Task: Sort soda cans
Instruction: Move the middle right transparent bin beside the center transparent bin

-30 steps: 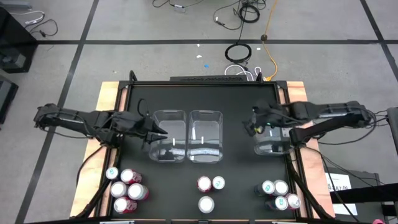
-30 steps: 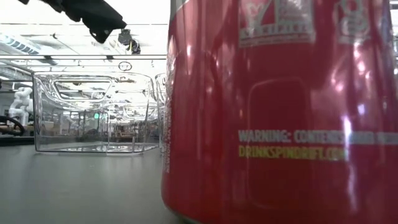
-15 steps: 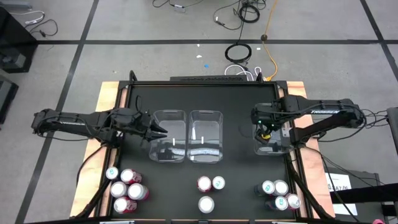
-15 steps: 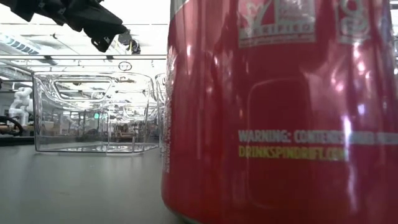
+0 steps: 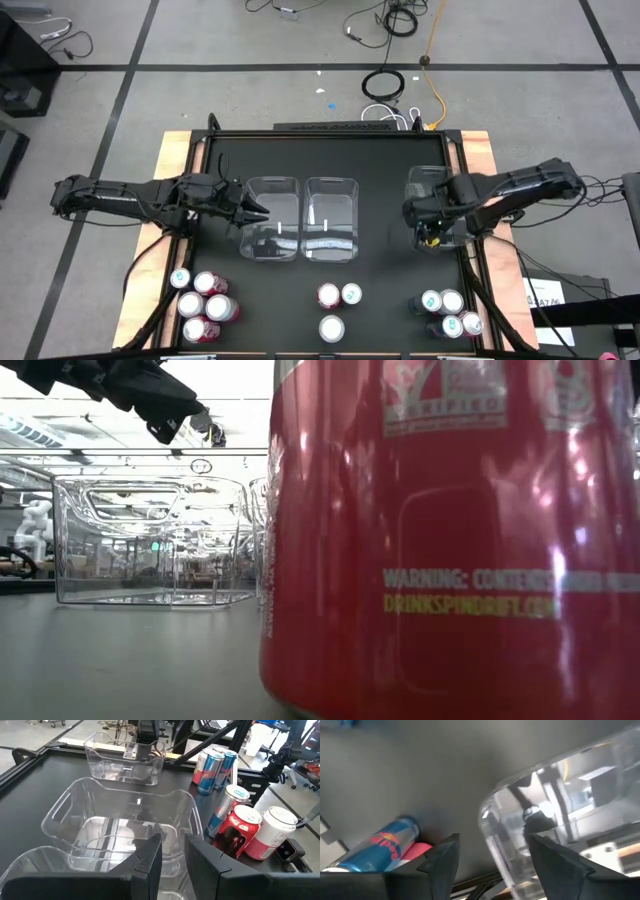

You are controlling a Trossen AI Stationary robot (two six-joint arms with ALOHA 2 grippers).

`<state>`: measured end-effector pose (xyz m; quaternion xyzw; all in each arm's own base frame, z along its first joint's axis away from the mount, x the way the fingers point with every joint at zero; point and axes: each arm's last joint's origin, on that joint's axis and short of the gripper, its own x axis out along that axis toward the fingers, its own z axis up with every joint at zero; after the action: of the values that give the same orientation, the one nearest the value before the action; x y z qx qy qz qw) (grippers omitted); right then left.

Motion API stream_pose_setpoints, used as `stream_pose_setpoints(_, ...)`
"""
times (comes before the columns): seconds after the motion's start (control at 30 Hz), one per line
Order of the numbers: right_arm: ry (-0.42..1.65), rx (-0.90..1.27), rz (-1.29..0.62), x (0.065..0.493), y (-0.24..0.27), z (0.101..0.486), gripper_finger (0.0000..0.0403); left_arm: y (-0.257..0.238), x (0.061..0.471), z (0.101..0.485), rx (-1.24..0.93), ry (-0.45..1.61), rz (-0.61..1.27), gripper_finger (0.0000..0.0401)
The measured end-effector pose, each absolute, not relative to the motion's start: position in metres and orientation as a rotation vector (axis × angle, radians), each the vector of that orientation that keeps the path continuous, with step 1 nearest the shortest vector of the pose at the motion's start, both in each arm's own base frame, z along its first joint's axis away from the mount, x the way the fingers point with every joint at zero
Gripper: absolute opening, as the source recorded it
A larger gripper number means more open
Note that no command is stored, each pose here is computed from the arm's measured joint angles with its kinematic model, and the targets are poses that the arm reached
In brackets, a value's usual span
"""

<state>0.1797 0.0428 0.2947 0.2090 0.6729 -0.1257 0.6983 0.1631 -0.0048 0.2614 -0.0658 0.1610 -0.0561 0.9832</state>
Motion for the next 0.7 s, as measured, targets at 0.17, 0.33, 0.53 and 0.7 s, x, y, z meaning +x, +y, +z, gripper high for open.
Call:
stream_pose_setpoints(0.17, 1.457, 0.497, -0.238, 0.183, 0.054, 0.283, 0.0221, -0.005, 0.163, 0.261, -0.115, 0.323, -0.115, 0.0093)
stream_pose_setpoints(0.33, 1.473, 0.489, -0.233, 0.182, 0.061, 0.269, 0.0221, -0.004, 0.163, 0.261, -0.115, 0.323, -0.112, 0.0093)
stream_pose_setpoints(0.53, 1.517, 0.485, -0.270, 0.176, 0.065, 0.251, 0.0221, -0.004, 0.163, 0.261, -0.114, 0.323, -0.112, 0.0093)
stream_pose_setpoints(0.7, 1.539, 0.467, -0.273, 0.174, 0.067, 0.236, 0.0216, -0.004, 0.163, 0.261, -0.116, 0.322, -0.112, 0.0093)
